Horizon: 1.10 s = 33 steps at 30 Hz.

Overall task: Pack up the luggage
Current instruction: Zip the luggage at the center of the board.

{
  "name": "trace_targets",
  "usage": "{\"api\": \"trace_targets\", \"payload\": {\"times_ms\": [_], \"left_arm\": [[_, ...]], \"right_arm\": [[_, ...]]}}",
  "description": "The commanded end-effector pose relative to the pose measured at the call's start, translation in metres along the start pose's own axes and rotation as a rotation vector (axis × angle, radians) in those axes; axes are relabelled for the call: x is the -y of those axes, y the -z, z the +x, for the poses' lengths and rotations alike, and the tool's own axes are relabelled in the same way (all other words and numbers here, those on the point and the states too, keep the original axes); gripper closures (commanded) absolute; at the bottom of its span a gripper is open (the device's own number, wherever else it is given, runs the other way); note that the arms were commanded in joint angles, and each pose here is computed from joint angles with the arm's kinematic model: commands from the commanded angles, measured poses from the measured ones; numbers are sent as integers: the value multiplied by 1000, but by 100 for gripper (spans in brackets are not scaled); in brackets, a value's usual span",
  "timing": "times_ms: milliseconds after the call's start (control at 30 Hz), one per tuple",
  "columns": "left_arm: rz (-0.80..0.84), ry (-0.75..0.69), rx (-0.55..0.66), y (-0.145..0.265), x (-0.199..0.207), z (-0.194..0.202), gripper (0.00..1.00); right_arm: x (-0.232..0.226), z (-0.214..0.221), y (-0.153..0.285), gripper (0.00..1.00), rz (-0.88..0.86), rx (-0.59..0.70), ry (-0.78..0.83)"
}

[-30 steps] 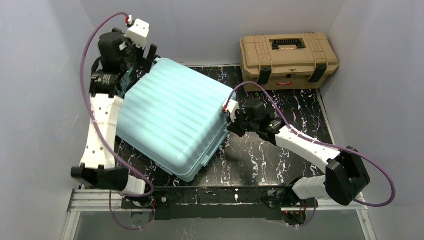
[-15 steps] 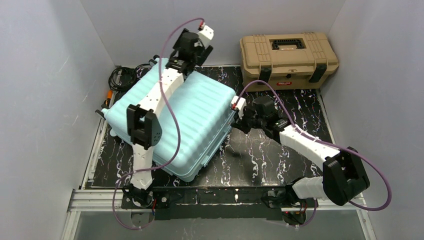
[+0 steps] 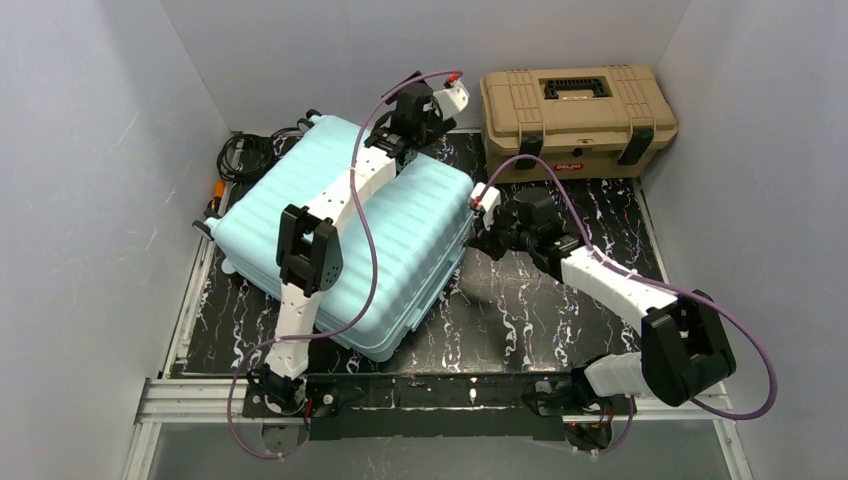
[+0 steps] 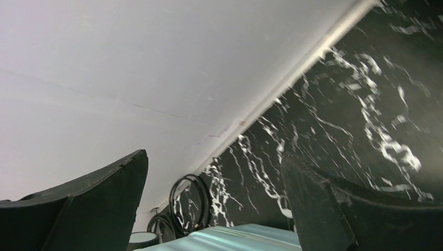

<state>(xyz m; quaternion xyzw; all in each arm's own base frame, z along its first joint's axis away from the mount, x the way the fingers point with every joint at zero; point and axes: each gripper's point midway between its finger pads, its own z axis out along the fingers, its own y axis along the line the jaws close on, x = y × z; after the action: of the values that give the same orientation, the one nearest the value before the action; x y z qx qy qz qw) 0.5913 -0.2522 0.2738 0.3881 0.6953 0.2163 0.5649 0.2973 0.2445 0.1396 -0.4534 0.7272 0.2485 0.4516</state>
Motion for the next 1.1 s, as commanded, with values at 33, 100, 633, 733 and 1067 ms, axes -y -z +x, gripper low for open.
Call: {"api": "trace_targets", "payload": {"times_ms": [33, 100, 633, 733, 1067], "left_arm": [[234, -128, -7, 9, 57, 14, 3], [280, -145, -16, 13, 70, 17, 5], [657, -94, 102, 80, 138, 24, 18], [680, -91, 97, 85, 144, 29, 19], [503, 28, 91, 78, 103, 9, 18]], "right_arm": [[47, -9, 11, 99, 173, 53, -54], [54, -11, 15, 99, 189, 67, -82], [148, -19, 25, 99, 513, 87, -186], [152, -28, 15, 99, 478, 107, -134], [134, -44, -53, 99, 100, 147, -50]]}}
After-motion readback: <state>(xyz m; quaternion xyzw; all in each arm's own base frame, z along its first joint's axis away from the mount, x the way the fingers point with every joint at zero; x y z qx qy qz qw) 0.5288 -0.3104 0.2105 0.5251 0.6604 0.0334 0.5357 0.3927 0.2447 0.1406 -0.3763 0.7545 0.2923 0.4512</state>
